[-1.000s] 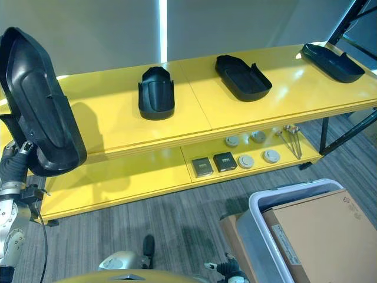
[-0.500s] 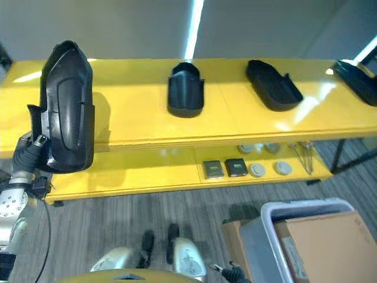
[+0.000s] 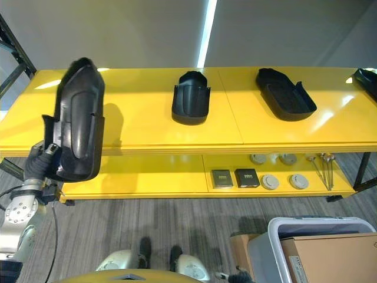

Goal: Move parts from the plastic box to the shelf.

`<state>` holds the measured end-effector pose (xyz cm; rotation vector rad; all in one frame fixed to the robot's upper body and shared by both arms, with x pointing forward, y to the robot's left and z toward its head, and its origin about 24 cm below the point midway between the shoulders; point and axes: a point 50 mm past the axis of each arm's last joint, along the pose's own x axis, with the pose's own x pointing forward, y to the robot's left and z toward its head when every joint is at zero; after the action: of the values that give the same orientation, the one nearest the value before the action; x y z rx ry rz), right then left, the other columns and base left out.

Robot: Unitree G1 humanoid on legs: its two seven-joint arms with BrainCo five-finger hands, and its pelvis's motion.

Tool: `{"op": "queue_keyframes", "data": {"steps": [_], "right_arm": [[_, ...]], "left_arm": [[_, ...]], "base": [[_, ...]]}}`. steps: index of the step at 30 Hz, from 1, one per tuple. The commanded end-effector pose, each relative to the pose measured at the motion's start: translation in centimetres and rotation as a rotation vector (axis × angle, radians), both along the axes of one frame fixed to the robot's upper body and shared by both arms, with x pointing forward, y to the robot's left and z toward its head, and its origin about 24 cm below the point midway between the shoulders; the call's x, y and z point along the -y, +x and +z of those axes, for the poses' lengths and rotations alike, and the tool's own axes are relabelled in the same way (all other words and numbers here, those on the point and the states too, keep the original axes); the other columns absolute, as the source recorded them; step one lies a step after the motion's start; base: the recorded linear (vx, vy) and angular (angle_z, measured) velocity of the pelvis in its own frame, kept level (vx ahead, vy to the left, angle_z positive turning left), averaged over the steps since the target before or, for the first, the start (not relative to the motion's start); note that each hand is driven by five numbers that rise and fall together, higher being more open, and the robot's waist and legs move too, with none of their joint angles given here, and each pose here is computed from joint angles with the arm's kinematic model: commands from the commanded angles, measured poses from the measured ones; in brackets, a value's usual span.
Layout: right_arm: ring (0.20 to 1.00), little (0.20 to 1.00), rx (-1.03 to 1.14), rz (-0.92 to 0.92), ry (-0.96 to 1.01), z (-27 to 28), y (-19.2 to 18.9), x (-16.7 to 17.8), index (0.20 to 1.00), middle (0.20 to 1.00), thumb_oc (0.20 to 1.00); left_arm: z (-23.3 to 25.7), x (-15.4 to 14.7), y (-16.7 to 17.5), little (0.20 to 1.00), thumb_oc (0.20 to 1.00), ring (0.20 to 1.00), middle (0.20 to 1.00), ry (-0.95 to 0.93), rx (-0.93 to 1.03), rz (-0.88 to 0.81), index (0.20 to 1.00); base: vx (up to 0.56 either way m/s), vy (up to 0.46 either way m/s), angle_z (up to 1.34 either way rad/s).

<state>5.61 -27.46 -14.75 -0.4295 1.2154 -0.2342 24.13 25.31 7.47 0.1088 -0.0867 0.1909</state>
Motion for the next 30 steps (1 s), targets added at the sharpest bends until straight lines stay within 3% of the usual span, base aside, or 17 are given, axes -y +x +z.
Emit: {"op": "queue_keyframes", "data": {"steps": [1, 6, 12, 14, 19, 30], "right_arm": [[1.0, 1.0, 0.007, 0.0, -0.061, 0.8, -0.6, 2.3, 1.0, 1.0, 1.0], [1.0, 1.0, 0.009, -0.093, -0.077, 0.9, -0.7, 3.1, 1.0, 1.0, 1.0], [1.0, 1.0, 0.029, -0.106, -0.025, 0.3, -1.3, 1.5, 1.0, 1.0, 1.0], [1.0, 1.0, 0.054, -0.062, 0.012, 0.2, -0.8, 0.5, 1.0, 1.0, 1.0], [1.0, 1.0, 0.068, 0.005, 0.019, 0.4, 0.9, 0.5, 1.0, 1.0, 1.0], [1.0, 1.0, -0.006, 0.088, 0.013, 0.8, 0.9, 1.0, 1.0, 1.0, 1.0]], "left_arm": [[4.7, -0.2, 0.3, 0.2, 0.2, 0.2, 0.2, 0.032, 0.26, 0.006, 0.2], [4.7, -0.1, 1.0, 0.2, 0.2, 0.2, 0.2, 0.026, 0.254, -0.003, 0.2], [5.3, -0.6, 1.8, 0.2, 0.2, 0.2, 0.2, 0.07, 0.227, 0.01, 0.2], [5.9, -1.3, 1.4, 0.2, 0.2, 0.2, 0.2, 0.122, 0.244, 0.053, 0.2], [7.6, -1.0, 4.1, 0.2, 0.2, 0.2, 0.2, 0.233, 0.23, 0.171, 0.2], [4.6, -3.9, 8.6, 0.2, 0.2, 0.2, 0.2, 0.306, -0.079, 0.356, 0.2]], "base": [[0.14, 0.357, -0.29], [0.21, 0.617, -0.27], [0.16, 0.401, -0.11], [0.03, 0.021, -0.45], [0.0, -0.229, 0.26], [0.07, -0.069, -0.12]]}}
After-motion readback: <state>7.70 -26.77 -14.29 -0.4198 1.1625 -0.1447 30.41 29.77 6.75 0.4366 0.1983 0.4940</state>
